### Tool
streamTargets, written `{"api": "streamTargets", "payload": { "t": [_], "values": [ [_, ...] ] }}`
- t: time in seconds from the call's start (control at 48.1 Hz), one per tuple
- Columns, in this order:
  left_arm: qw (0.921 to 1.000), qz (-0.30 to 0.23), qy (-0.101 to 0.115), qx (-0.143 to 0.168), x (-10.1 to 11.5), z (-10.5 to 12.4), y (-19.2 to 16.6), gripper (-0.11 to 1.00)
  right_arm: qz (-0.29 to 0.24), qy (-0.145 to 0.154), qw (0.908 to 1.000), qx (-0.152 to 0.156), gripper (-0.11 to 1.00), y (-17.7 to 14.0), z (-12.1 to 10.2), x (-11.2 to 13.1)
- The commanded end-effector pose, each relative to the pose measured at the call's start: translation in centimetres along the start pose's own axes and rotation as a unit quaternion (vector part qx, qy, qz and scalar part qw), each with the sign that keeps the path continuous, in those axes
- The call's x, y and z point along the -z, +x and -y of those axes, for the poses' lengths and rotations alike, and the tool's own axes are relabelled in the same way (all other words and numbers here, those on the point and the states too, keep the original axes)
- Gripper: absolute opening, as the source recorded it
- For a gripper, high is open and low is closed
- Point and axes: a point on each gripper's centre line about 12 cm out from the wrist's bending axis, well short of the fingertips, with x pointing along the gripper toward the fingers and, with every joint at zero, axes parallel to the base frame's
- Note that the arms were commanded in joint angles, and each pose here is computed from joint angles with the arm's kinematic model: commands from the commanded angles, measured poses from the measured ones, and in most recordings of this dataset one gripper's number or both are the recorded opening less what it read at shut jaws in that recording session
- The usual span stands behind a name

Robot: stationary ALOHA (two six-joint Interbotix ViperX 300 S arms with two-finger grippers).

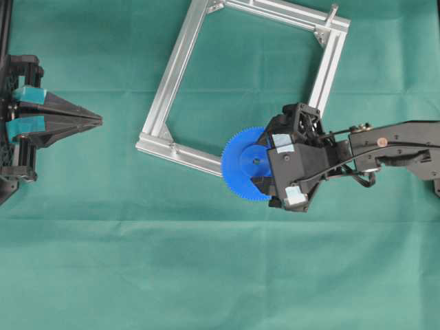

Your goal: Find the location of the shaft and insert the gear.

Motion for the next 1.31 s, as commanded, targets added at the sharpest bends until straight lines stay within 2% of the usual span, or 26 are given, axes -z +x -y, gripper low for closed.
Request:
{"api": "streamTargets", "payload": {
  "t": [0.0, 0.229, 0.353, 0.582, 0.831, 1.288],
  "values": [
    [1.0, 0.005, 0.0, -0.002, -0.4, -0.1, 0.1, 0.02, -0.002, 0.0, 1.0, 0.002, 0.69, -0.4, 0.0, 0.0],
    [1.0, 0.003, 0.0, -0.002, -0.3, -0.1, 0.1, 0.02, -0.012, 0.003, 0.9999, 0.007, 0.69, -0.8, 0.5, 1.1],
    [1.0, 0.003, 0.0, -0.002, -0.3, -0.1, 0.1, 0.02, -0.013, 0.019, 0.9997, 0.008, 0.69, -1.0, 0.8, 1.7],
    [1.0, 0.003, 0.0, -0.002, -0.3, -0.1, 0.1, 0.02, -0.014, 0.027, 0.9995, 0.008, 0.69, -1.3, 1.0, 2.2],
    [1.0, 0.002, 0.0, -0.002, -0.3, -0.1, 0.2, 0.02, 0.017, 0.028, 0.9994, -0.013, 0.69, -1.2, 0.3, 1.0],
    [1.0, 0.003, 0.0, -0.005, -0.3, -0.2, 0.1, 0.02, 0.04, 0.014, 0.999, -0.012, 0.69, -1.6, -0.3, -1.4]
  ]
}}
